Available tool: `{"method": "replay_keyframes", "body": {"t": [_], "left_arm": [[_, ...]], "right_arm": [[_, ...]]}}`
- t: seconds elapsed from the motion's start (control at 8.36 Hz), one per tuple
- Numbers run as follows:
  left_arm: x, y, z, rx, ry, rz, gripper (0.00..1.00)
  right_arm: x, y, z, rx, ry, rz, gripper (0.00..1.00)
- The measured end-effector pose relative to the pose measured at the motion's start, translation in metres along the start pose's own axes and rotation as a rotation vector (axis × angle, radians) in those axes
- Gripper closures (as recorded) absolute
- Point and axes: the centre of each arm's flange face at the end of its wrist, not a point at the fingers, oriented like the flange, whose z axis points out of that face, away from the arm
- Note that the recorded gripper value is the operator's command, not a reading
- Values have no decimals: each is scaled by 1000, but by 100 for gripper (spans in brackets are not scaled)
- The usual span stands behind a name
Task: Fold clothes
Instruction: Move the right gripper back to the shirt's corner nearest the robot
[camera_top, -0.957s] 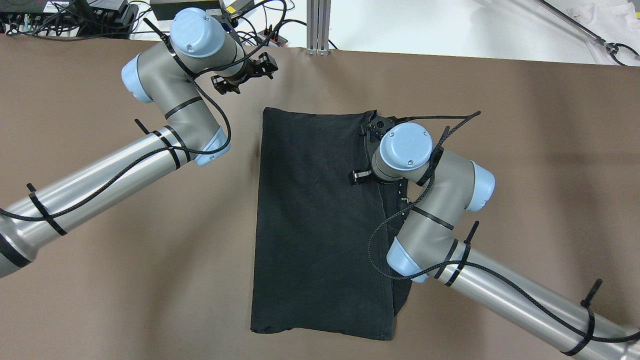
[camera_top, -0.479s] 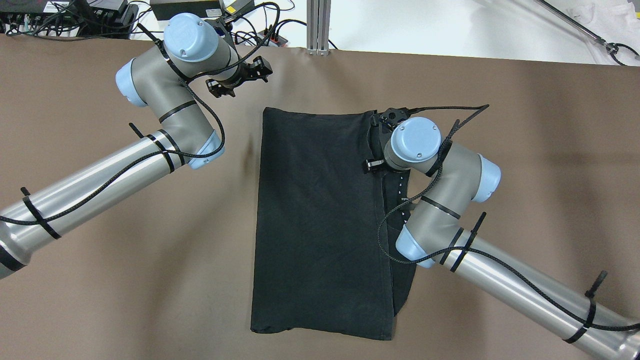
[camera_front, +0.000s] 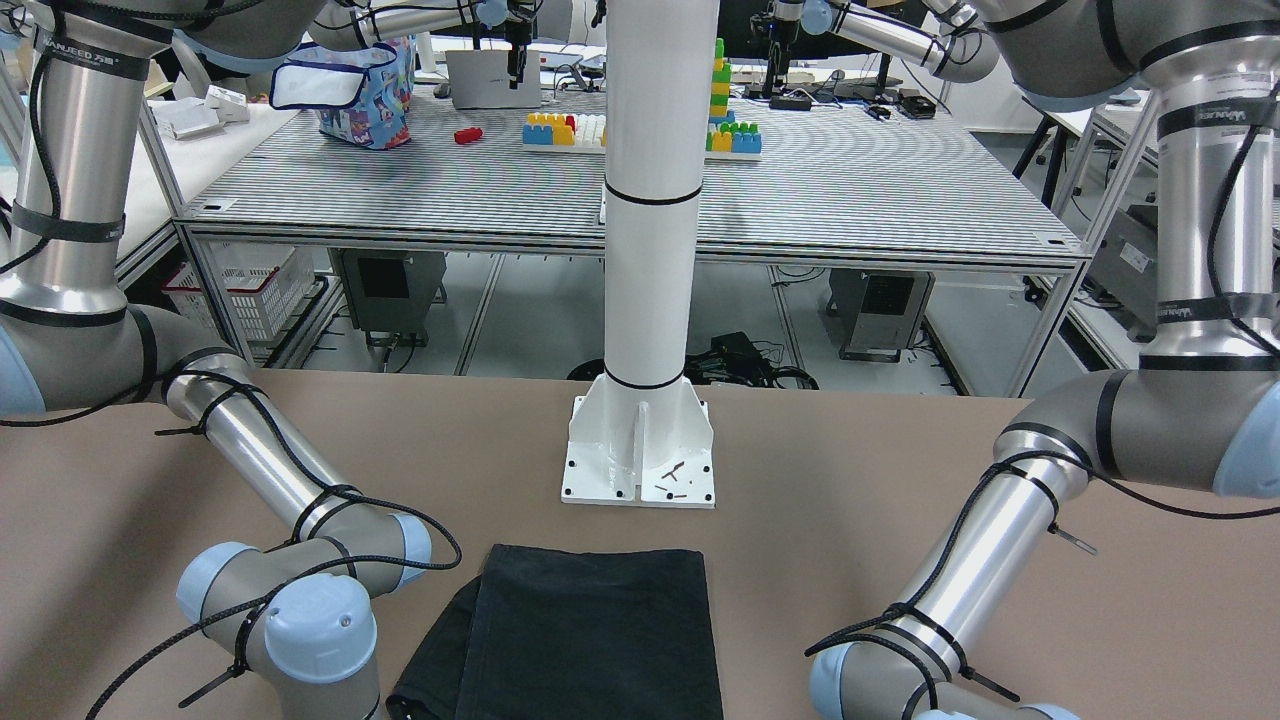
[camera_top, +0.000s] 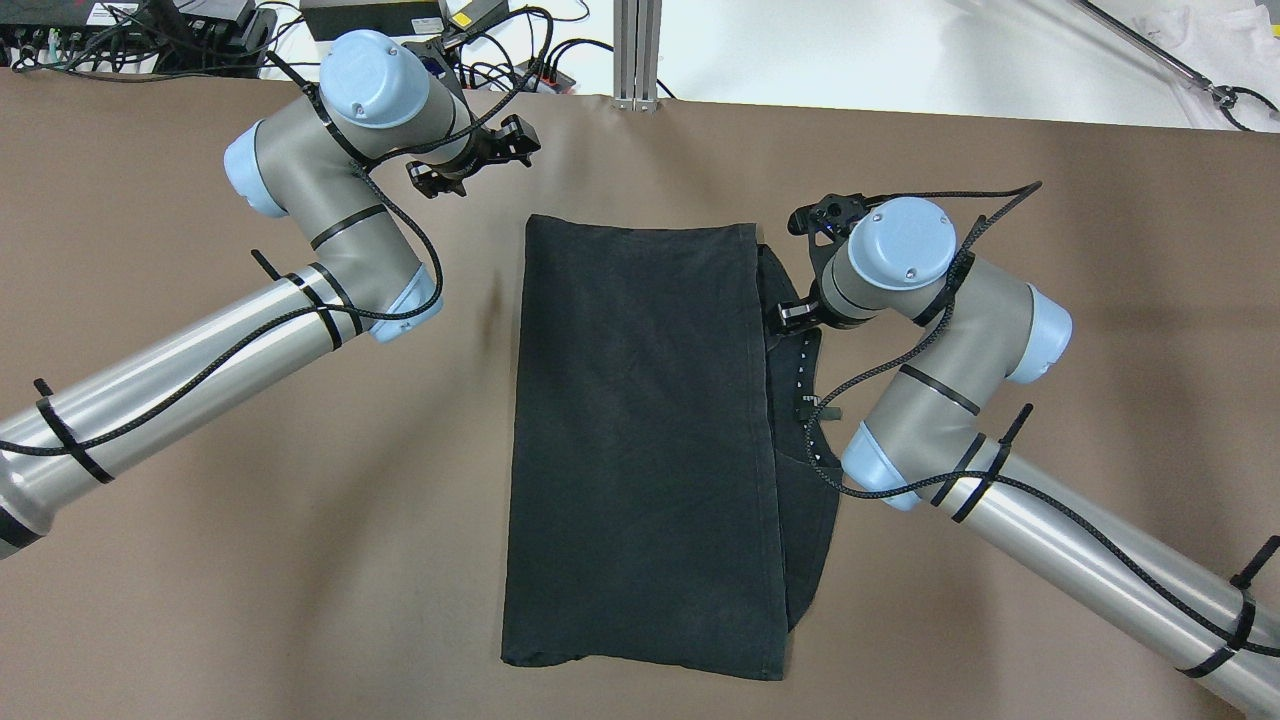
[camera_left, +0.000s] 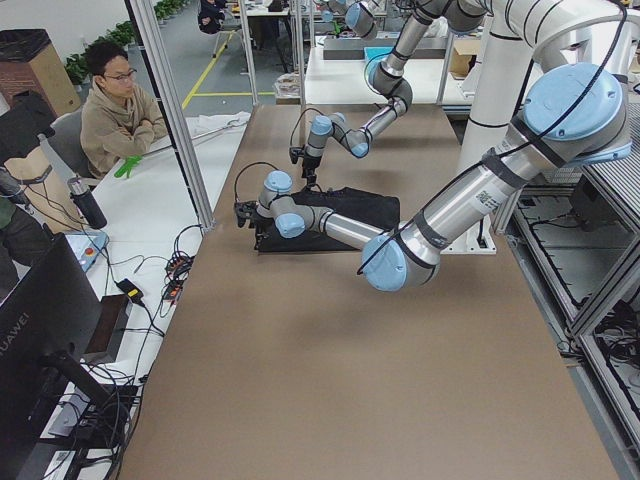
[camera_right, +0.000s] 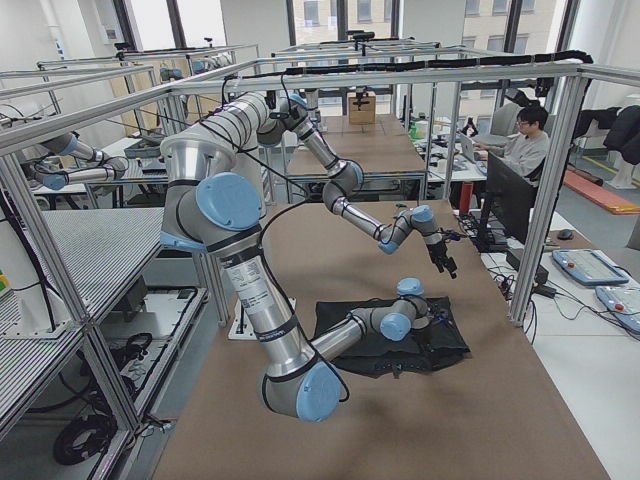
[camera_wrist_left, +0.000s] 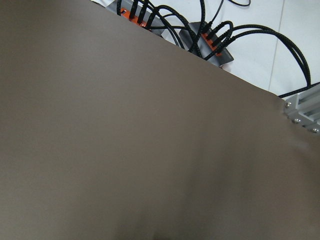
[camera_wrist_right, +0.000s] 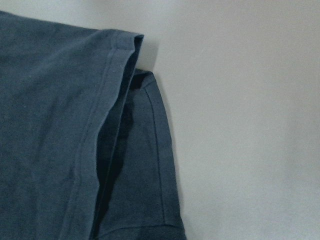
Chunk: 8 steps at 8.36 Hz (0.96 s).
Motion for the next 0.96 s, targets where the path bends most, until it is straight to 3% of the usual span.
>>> {"method": "replay_keyframes", "body": {"t": [0.24, 0.6, 0.84, 0.96], "left_arm": [[1, 1, -2, 1, 5, -7, 0], [4, 3, -8, 3, 21, -13, 0], [7, 3, -11, 11, 28, -13, 0], [8, 3, -14, 23, 32, -12, 0]], "right_arm": [[-29, 32, -28, -3, -59, 256, 6], [-80, 143, -69, 21, -129, 605, 12], [-103, 221, -83, 36, -125, 739, 36], [-107, 255, -87, 27, -118, 785, 40]]}}
